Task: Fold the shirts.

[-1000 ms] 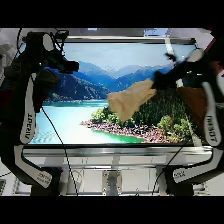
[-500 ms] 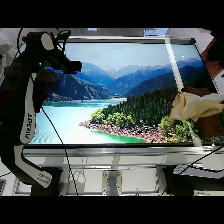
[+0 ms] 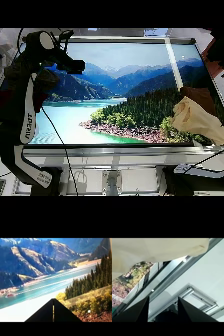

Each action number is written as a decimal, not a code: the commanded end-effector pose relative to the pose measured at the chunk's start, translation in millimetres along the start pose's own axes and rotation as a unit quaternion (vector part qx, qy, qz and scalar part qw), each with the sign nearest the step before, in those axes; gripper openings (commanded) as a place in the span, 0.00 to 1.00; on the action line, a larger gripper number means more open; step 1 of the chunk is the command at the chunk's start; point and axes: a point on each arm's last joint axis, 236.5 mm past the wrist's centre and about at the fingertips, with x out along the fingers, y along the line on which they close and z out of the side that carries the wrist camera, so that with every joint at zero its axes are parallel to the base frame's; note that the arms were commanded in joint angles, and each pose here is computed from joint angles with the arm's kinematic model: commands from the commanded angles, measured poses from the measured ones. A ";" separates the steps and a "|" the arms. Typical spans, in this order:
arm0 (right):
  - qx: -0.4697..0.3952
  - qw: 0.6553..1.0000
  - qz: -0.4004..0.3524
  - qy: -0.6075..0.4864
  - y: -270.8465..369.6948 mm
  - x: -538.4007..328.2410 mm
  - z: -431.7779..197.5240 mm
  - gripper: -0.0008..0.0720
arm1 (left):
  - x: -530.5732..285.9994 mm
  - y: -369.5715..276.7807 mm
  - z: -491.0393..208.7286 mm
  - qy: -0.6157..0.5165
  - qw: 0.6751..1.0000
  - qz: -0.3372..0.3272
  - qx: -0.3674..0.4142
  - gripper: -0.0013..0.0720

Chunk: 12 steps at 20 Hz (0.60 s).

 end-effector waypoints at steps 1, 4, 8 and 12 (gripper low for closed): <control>-0.041 0.994 0.102 -0.002 50.1 -2.8 -1.2 0.57 | -0.6 -6.5 0.7 -0.002 1.000 -0.013 -0.002 0.03; -0.136 0.950 0.280 -0.021 145.1 -35.0 -9.8 0.57 | 0.4 -13.6 -1.1 0.002 1.000 -0.028 -0.005 0.04; -0.234 0.912 0.336 -0.020 203.2 -49.8 -34.9 0.57 | -1.3 -15.0 -27.3 0.058 0.998 -0.031 -0.018 0.03; -0.265 0.911 0.315 -0.013 219.4 -41.9 -46.2 0.57 | -2.6 -14.9 -36.3 0.077 0.996 -0.031 -0.018 0.04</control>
